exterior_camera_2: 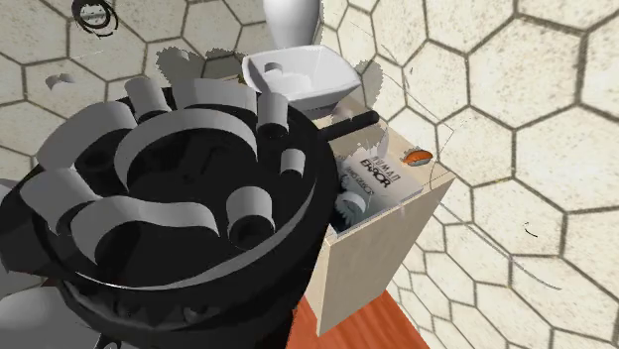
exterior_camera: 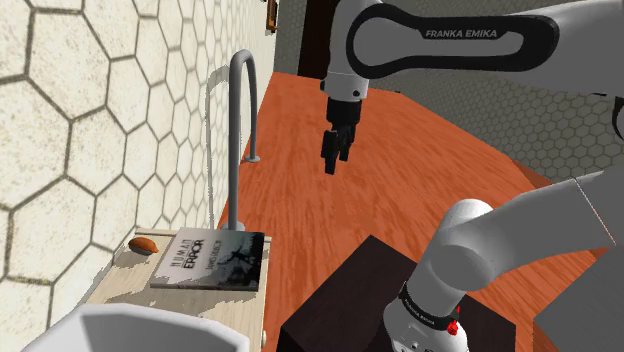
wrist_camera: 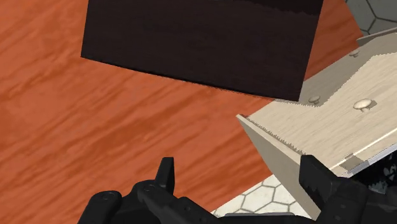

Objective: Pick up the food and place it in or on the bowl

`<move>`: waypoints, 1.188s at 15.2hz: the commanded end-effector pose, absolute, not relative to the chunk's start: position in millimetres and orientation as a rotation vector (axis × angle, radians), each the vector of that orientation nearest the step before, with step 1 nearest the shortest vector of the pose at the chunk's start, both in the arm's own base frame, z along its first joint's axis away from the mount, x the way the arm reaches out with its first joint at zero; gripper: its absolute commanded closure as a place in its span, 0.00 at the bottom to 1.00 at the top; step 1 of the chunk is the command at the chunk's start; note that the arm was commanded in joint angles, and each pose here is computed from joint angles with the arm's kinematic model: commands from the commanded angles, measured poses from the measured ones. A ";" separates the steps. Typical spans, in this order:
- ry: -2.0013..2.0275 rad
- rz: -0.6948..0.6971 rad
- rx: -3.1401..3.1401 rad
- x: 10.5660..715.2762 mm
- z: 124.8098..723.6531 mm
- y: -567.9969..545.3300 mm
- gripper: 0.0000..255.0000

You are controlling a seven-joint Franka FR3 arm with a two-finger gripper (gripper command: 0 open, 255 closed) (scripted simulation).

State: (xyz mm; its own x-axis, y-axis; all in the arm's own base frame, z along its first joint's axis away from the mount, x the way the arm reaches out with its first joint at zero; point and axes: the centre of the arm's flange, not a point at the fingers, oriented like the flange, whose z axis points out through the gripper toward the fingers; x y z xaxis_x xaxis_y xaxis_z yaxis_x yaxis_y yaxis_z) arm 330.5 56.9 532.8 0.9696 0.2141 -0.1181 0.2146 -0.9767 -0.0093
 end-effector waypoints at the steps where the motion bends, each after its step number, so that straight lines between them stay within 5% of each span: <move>1: 0.366 -0.177 3.115 343.0 524.4 82.8 0.00; 18: 0.597 -0.109 3.099 439.4 469.6 271.7 0.00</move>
State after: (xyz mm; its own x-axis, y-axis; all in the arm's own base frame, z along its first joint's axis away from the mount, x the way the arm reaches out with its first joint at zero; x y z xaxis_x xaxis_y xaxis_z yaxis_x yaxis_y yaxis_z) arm 431.5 261.7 470.3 0.9289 0.3640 -0.0677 0.3630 -0.9314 -0.0270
